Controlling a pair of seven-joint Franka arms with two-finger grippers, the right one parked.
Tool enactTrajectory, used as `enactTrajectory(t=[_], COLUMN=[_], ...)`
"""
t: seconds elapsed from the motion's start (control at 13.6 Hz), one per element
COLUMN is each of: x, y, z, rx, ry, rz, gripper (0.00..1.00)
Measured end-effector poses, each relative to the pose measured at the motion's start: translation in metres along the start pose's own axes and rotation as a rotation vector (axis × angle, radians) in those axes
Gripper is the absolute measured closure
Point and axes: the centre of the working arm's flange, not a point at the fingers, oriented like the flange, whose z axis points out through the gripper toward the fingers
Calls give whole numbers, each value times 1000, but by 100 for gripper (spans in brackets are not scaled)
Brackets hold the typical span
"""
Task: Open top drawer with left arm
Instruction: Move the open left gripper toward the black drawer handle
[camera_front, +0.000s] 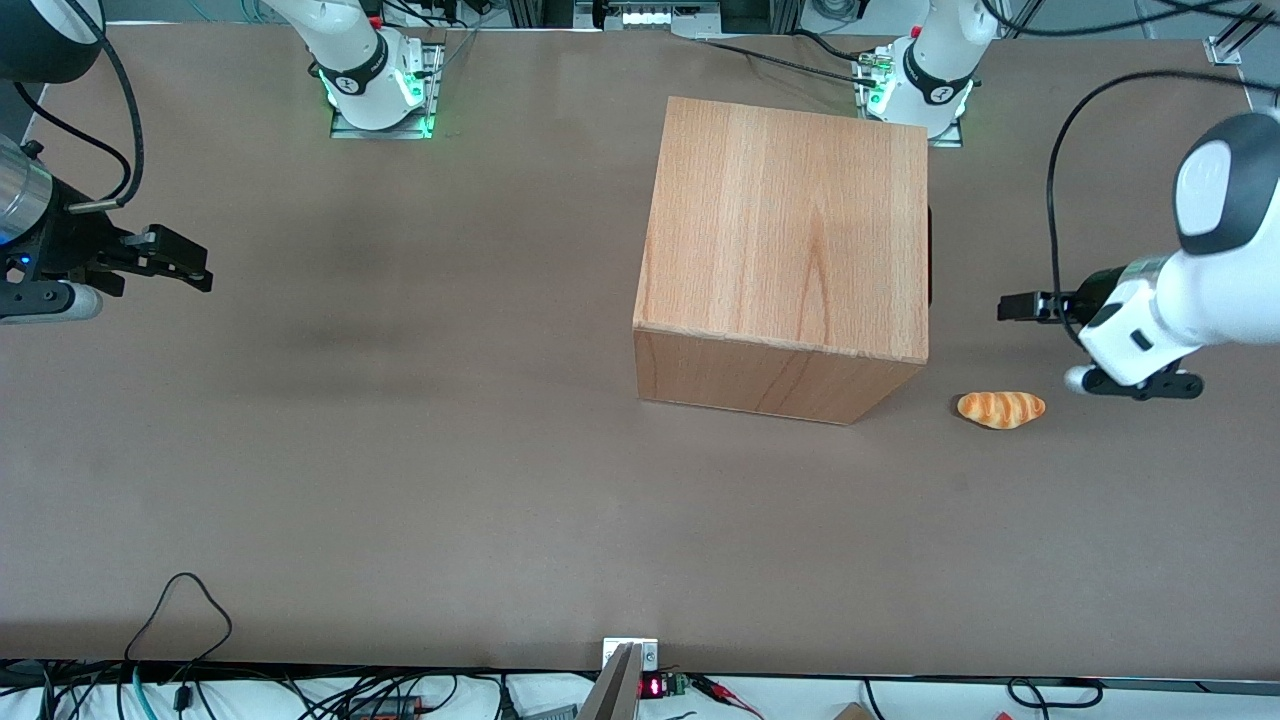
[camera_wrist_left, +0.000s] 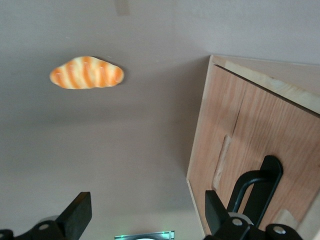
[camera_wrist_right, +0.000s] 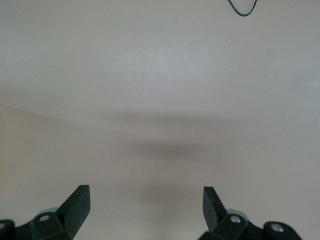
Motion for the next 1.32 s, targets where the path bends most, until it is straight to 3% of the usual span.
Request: enactTrajectory(t=[0.22,0.51,0.88,1.03,1.18,1.32], x=[8,7,4,3,4,3], y=[1,-9,-4,3,4,4], z=[20,38,57,69,82,89], rx=[-42,-142,-176,-221,-250,-256], ry=[-55,-142,-237,-273,-297,-311], rz=[59,152,237,262,278,281], gripper=[0,0,0,0,0,0])
